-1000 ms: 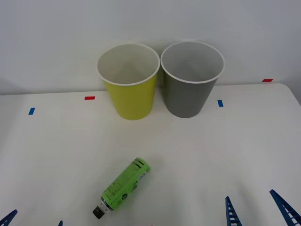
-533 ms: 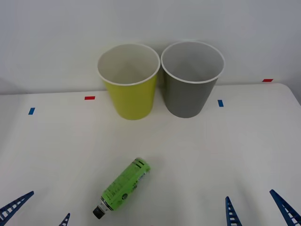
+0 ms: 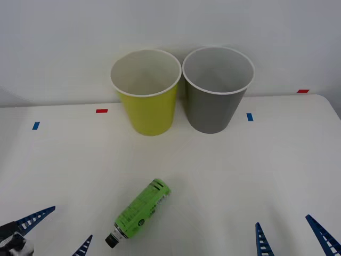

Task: Put cans in the gray bin and PET bottles in the light green bin.

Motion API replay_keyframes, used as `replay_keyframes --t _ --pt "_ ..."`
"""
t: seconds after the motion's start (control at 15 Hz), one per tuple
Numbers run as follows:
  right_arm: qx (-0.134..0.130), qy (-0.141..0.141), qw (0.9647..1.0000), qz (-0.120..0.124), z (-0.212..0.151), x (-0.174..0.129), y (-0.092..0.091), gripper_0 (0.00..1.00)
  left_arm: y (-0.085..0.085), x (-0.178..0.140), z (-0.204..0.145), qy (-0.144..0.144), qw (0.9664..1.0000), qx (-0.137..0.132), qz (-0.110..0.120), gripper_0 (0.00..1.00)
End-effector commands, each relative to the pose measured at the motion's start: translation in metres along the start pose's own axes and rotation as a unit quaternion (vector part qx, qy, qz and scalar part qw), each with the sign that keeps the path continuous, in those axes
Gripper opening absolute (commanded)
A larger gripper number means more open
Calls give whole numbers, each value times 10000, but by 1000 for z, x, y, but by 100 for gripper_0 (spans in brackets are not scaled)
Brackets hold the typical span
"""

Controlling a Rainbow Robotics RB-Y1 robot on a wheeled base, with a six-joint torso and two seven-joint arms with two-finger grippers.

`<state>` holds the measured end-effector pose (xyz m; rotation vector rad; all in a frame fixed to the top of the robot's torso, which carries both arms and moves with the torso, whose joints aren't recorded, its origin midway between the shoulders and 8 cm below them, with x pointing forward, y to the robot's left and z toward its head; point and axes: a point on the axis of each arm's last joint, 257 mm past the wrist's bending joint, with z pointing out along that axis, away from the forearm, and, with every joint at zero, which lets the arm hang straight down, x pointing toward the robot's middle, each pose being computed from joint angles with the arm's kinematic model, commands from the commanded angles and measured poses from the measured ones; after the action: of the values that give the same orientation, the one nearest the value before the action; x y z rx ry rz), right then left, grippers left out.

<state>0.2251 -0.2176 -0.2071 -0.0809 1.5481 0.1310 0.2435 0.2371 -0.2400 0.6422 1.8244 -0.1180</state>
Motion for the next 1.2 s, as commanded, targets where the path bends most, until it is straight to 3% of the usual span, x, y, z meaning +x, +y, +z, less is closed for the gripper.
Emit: replay_keyframes --t 0.07,0.2,0.53,0.73,0.93,1.07,1.2 --pt "0 0 10000 0 0 0 0 100 -5 -8 8 269 9996 65 50 100" --pt "0 0 10000 0 0 0 0 100 -1 -8 17 478 9986 80 210 100" --pt "0 0 10000 0 0 0 0 100 -13 -7 38 751 9957 390 385 100" --pt "0 0 10000 0 0 0 0 100 -20 -3 48 973 9934 481 367 100" --pt "0 0 10000 0 0 0 0 100 -14 -1 53 1261 9906 376 371 100" --pt "0 0 10000 0 0 0 0 100 -9 -1 50 1511 9869 322 464 100" --pt "0 0 10000 0 0 0 0 100 -4 -9 49 1588 9856 272 510 100"
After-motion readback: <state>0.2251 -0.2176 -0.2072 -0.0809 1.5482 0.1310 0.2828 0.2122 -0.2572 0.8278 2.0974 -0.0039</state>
